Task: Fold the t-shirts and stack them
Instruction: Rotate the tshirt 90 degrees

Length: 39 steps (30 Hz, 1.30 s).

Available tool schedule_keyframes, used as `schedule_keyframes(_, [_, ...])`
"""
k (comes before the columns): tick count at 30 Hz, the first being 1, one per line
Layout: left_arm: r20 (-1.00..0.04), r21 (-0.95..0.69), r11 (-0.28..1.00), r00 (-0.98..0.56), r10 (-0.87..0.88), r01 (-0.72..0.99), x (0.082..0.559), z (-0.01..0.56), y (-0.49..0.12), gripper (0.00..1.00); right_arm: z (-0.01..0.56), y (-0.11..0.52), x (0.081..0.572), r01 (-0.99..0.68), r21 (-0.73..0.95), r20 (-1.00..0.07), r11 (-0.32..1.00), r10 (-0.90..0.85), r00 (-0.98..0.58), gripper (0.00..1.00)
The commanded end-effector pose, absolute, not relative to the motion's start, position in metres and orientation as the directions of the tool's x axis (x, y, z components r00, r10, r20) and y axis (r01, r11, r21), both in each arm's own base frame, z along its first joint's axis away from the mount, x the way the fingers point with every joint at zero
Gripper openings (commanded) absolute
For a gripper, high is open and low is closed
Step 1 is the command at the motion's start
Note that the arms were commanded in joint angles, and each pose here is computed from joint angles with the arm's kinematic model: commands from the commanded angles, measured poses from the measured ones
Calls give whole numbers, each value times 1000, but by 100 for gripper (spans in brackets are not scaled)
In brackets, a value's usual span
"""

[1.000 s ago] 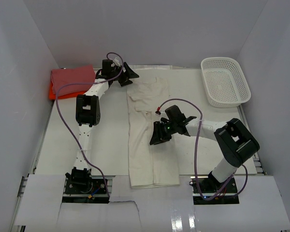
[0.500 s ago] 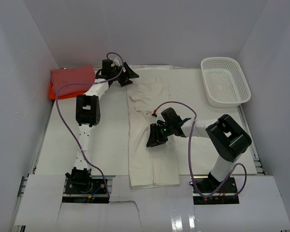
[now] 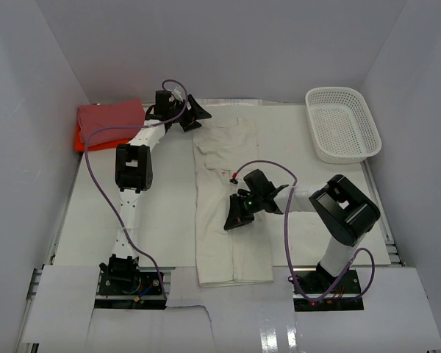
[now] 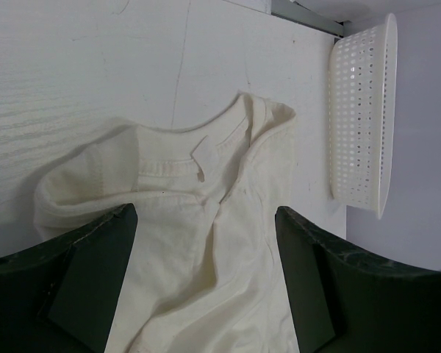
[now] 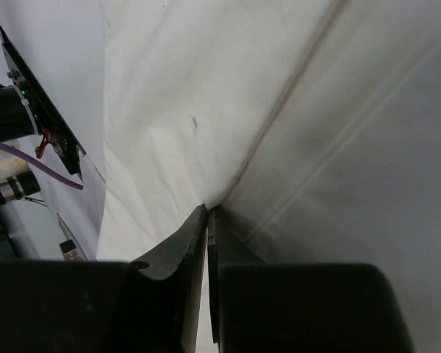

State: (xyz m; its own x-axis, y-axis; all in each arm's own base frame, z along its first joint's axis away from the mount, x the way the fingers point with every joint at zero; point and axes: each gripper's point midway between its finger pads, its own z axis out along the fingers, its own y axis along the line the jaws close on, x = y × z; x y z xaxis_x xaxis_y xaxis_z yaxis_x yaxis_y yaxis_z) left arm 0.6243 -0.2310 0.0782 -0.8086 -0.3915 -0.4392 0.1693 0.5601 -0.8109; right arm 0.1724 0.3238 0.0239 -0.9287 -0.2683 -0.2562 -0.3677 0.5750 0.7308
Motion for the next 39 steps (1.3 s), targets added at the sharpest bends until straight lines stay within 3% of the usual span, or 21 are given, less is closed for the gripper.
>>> schedule_keyframes(1, [-465, -804, 562, -795, -389, 195, 627, 89, -230, 86, 30, 323, 163, -373, 750, -266, 546, -267, -926, 8])
schedule_keyframes(14, [-464, -807, 556, -795, -390, 199, 627, 93, -231, 86, 42, 306, 148, -372, 736, -287, 566, -238, -928, 8])
schedule_keyframes(19, [-464, -808, 554, -795, -392, 199, 627, 94, -230, 86, 40, 307, 147, -371, 734, -285, 569, -237, -929, 36])
schedule_keyframes(21, [-465, -808, 555, -794, -391, 200, 627, 94, -230, 86, 43, 309, 145, -375, 738, -287, 560, -242, -927, 39])
schedule_keyframes(39, [-483, -796, 569, -782, -393, 205, 626, 108, -228, 86, 39, 306, 90, -404, 691, -265, 599, -310, -913, 41])
